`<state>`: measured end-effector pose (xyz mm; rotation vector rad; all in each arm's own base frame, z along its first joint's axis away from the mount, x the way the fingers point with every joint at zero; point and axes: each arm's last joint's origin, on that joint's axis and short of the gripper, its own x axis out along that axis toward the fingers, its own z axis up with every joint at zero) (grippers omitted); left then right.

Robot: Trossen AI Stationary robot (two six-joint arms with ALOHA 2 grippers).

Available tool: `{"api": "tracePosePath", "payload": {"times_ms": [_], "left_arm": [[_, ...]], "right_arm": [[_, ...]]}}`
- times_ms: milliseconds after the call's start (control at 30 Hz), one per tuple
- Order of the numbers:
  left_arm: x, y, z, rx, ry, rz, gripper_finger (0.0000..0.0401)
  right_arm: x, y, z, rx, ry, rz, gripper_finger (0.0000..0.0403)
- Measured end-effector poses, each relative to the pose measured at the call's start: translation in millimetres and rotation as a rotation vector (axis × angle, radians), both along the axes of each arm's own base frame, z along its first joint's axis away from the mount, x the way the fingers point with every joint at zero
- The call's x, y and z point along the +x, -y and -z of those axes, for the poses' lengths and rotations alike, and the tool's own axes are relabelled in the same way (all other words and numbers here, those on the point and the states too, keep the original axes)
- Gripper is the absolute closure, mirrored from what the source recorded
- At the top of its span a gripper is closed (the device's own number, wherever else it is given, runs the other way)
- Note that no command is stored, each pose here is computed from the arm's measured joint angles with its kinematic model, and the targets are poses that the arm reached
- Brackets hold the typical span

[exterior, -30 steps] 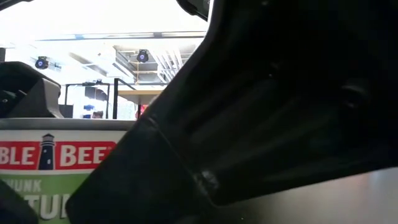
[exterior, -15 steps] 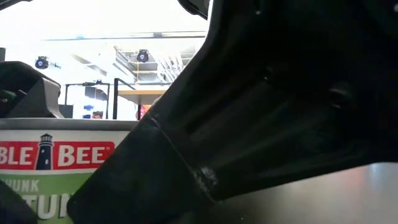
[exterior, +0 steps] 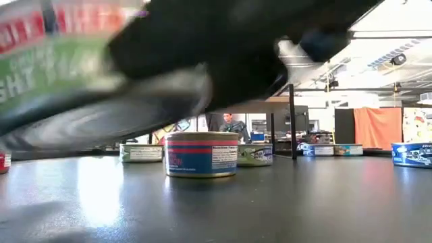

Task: Stack canned seafood by type on shelf
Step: Stack the light green tuna can on top of the light green tuna can on the shelf

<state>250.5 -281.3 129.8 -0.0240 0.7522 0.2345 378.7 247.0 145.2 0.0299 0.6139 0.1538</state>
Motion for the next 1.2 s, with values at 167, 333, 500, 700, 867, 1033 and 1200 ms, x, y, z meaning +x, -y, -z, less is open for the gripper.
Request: {"api": "tracePosePath", "payload": {"times_ms": [167, 333, 500, 700, 867, 1033, 1200], "left_arm": [[-20.2, 1.0, -2.0, -0.004, -0.034, -0.064, 0.002], [-27.1, 8.4, -2.9, -0.048, 0.061, -0.117, 0.0019], [-14.8, 19.7, 12.4, -0.107, 0.121, -0.09, 0.0019], [1.1, 15.2, 30.5, -0.083, 0.135, -0.104, 0.0019], [1.9, 16.3, 24.0, -0.06, 0.141, -0.076, 0.0019], [6.4, 19.8, 16.5, -0.03, 0.162, -0.054, 0.0019], [9.7, 20.1, 12.7, 0.004, 0.184, -0.049, 0.0019]], "right_arm": [[-4.1, 0.6, -26.7, 0.006, 0.047, -0.044, 0.0066], [-12.1, 5.9, -41.9, -0.016, 0.007, -0.051, 0.01], [-14.7, 9.9, -33.1, -0.037, -0.062, -0.023, 0.0136], [-16.2, 7.7, -23.6, -0.039, -0.1, -0.014, 0.0132], [-19.1, 10.2, -22.4, -0.065, -0.133, -0.011, 0.0096], [-12.0, 9.9, -37.4, -0.099, -0.076, 0.006, 0.0045], [3.5, 7.2, -50.5, -0.103, -0.024, -0.001, 0.0016]]}}
